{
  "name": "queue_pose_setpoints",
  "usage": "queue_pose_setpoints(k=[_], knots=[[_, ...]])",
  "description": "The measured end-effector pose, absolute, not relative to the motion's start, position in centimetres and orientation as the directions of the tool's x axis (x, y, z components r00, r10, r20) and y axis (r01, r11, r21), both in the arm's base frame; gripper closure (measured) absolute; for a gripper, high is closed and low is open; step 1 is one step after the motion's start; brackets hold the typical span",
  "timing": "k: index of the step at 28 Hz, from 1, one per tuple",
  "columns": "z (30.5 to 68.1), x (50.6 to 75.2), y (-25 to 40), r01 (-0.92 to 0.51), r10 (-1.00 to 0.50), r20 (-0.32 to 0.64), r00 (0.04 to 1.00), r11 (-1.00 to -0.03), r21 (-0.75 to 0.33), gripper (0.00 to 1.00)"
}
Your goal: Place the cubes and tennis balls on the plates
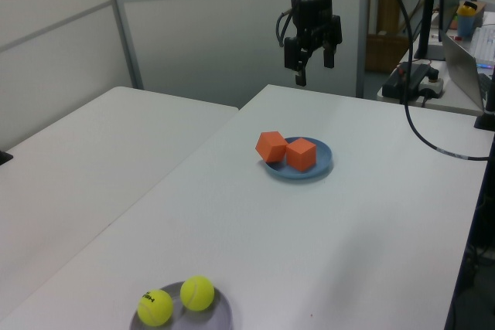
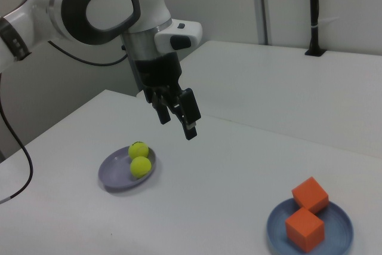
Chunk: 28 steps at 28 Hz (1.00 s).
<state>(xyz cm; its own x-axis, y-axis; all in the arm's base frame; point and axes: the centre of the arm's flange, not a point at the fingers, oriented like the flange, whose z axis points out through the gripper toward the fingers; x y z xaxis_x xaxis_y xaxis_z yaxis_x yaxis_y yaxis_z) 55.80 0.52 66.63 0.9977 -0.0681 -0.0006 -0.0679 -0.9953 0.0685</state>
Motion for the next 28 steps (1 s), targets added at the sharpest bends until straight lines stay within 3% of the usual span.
queue_pose_setpoints(k=[28], knots=[[66.8,55.7,-0.8,-0.093,-0.093,0.002,0.996,-0.993,0.07,0.0]])
